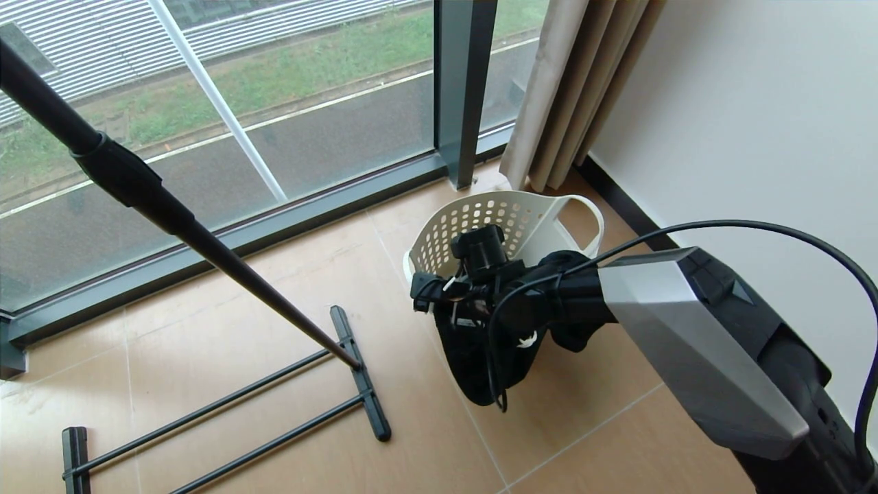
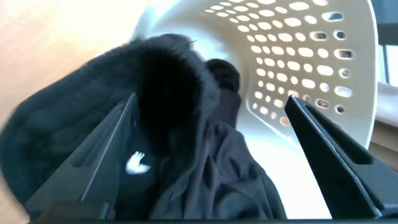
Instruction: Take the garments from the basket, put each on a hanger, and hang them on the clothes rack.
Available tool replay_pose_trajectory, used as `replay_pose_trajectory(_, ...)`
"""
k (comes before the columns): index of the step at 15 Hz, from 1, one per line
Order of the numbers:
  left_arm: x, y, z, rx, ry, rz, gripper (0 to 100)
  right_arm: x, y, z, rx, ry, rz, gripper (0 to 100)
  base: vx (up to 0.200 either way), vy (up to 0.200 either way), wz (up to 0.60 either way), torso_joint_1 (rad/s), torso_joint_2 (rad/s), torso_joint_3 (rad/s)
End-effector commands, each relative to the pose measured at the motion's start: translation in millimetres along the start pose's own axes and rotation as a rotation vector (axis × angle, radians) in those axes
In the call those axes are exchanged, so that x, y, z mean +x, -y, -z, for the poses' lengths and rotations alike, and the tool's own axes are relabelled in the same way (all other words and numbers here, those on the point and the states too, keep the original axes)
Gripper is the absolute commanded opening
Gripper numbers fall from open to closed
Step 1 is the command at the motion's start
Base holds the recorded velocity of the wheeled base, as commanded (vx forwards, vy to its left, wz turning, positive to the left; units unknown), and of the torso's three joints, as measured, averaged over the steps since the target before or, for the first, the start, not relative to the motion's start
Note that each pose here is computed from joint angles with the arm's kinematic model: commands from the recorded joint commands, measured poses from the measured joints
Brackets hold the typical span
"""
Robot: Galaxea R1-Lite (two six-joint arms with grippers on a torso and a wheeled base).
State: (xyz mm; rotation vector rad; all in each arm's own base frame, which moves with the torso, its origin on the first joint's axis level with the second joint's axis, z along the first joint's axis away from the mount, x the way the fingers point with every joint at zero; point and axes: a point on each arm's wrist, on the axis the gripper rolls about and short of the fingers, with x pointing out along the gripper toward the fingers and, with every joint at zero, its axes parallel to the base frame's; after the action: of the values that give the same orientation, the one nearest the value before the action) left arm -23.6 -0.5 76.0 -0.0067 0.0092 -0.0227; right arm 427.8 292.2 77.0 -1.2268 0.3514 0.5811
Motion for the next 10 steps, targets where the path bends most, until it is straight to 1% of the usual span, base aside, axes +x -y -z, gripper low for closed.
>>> replay_pose_trajectory(1,0.1,0.0,0.0,0.000,-0.002,0.000,100,16.8,-9.7,2.5,-0.002,-0.026,0.004,100,0.000,0.000,0.00,0.000,0.00,0.000)
replay_pose_trajectory(3,0.1,0.0,0.0,0.000,-0.002,0.000,100,30.6,-23.7,10.0,-0.007,-0.052,-0.022,100,0.000,0.000,0.00,0.000,0.00,0.000)
replay_pose_trajectory(5,0.1,0.0,0.0,0.000,-0.002,0.000,100,33.4,-25.6,13.0,-0.005,-0.083,-0.011,100,0.000,0.000,0.00,0.000,0.00,0.000)
replay_pose_trajectory(6,0.1,0.0,0.0,0.000,-0.002,0.000,100,33.6,-25.0,13.6,-0.004,-0.085,-0.009,0,0.000,0.000,0.00,0.000,0.00,0.000)
replay_pose_trajectory(7,0.1,0.0,0.0,0.000,-0.002,0.000,100,34.3,-23.8,15.6,0.000,-0.088,-0.007,0,0.000,0.000,0.00,0.000,0.00,0.000)
replay_pose_trajectory(9,0.1,0.0,0.0,0.000,-0.002,-0.001,100,32.5,-20.9,15.4,0.037,-0.086,0.000,0,0.000,0.000,0.00,0.000,0.00,0.000)
replay_pose_trajectory(10,0.1,0.0,0.0,0.000,-0.002,-0.001,100,32.5,-20.9,15.4,0.037,-0.086,0.000,0,0.000,0.000,0.00,0.000,0.00,0.000)
